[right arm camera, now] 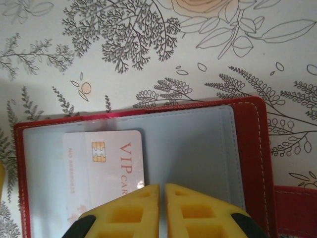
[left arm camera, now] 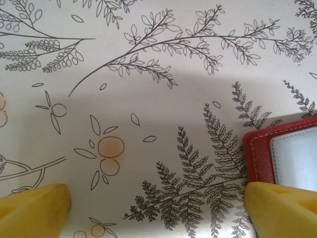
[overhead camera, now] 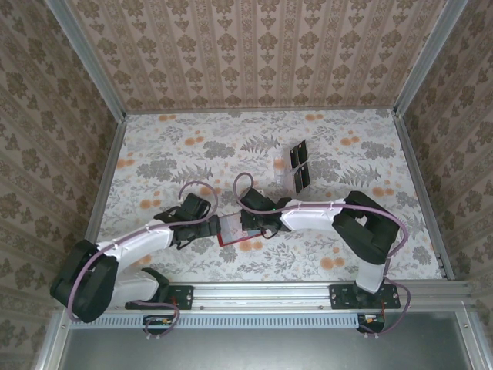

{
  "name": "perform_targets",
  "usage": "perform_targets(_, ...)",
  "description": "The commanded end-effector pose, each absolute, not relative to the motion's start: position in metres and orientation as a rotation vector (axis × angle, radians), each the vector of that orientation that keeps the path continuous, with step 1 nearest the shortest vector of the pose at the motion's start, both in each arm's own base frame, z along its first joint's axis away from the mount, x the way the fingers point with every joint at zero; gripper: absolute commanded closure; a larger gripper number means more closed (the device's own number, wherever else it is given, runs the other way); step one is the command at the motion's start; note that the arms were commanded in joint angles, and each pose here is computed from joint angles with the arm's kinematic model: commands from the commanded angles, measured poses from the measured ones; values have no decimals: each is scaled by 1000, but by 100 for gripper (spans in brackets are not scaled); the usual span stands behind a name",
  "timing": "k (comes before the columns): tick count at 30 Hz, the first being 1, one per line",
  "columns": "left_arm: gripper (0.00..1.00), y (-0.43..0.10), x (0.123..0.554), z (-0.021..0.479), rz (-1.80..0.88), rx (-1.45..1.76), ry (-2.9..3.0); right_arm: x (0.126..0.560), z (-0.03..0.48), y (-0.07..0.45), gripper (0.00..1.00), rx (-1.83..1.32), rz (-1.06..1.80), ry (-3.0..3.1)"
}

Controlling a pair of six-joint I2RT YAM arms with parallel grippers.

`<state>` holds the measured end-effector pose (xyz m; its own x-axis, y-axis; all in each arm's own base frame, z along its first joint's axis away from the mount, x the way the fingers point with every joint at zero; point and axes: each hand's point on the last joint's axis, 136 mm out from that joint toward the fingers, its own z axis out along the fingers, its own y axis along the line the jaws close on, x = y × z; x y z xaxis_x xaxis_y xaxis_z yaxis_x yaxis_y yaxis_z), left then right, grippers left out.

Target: Put the credit cards into the card holder

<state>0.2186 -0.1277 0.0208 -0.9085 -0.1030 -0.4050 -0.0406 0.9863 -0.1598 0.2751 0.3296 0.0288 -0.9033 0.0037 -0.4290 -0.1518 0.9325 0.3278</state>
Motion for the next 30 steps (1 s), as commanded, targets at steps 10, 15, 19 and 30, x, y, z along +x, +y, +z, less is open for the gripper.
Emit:
perform_targets(10, 0, -140, 224, 16, -229, -52, 2714, 275, 26, 350, 90, -153, 534, 2677)
perform_targets(15, 0, -140, 224, 15, -227, -49, 2715, 271, 25, 360, 90, -162, 565, 2681)
perform_targets(19, 0, -140, 224, 14, -229, -47, 2718, 267, 28, 369, 90, -171, 591, 2679)
perform_targets(30, 0, -141, 225, 16, -229, -53, 2710, 257, 34, 389, 91, -198, 661, 2673)
